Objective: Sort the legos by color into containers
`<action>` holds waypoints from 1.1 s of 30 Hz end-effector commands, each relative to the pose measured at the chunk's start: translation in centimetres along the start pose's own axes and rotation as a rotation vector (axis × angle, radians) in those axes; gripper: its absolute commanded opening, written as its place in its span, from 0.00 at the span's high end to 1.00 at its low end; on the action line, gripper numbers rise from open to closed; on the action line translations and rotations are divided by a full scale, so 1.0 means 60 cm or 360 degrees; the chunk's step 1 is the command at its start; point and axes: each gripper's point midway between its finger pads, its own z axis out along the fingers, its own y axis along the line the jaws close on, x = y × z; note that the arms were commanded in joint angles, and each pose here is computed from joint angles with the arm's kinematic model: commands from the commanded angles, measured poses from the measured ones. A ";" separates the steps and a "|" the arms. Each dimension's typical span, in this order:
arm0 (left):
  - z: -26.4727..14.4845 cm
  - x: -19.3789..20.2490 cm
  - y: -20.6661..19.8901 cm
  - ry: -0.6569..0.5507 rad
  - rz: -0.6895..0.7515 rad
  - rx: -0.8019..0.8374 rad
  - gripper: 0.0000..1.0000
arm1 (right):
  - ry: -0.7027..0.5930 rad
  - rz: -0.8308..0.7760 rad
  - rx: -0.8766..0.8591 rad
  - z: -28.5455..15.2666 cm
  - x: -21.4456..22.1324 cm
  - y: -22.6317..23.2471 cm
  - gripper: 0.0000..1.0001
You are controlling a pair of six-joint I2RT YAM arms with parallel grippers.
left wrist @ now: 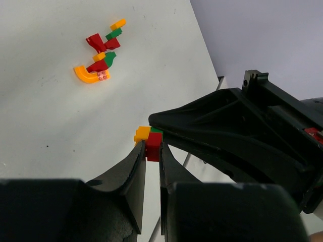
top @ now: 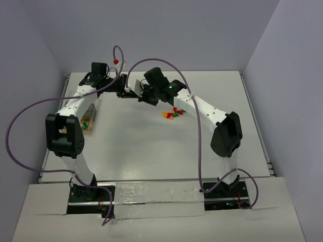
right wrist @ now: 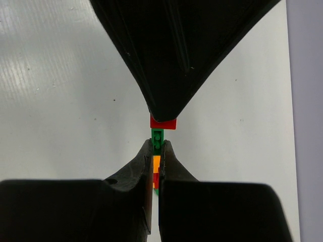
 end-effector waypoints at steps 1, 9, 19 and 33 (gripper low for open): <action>0.002 -0.014 0.004 0.0025 -0.0111 -0.0035 1.00 | -0.0087 0.0002 0.0048 -0.020 -0.023 -0.015 1.00; -0.001 -0.016 0.029 0.0003 -0.0261 -0.0026 1.00 | -0.0090 -0.0038 0.0093 -0.033 -0.017 -0.019 1.00; -0.005 -0.020 -0.007 0.0050 -0.0283 0.0219 1.00 | -0.0011 -0.0038 0.0108 -0.012 0.006 -0.021 1.00; -0.020 -0.029 0.010 -0.0046 -0.0133 0.0050 1.00 | -0.0023 0.0020 0.0061 -0.009 0.004 -0.022 1.00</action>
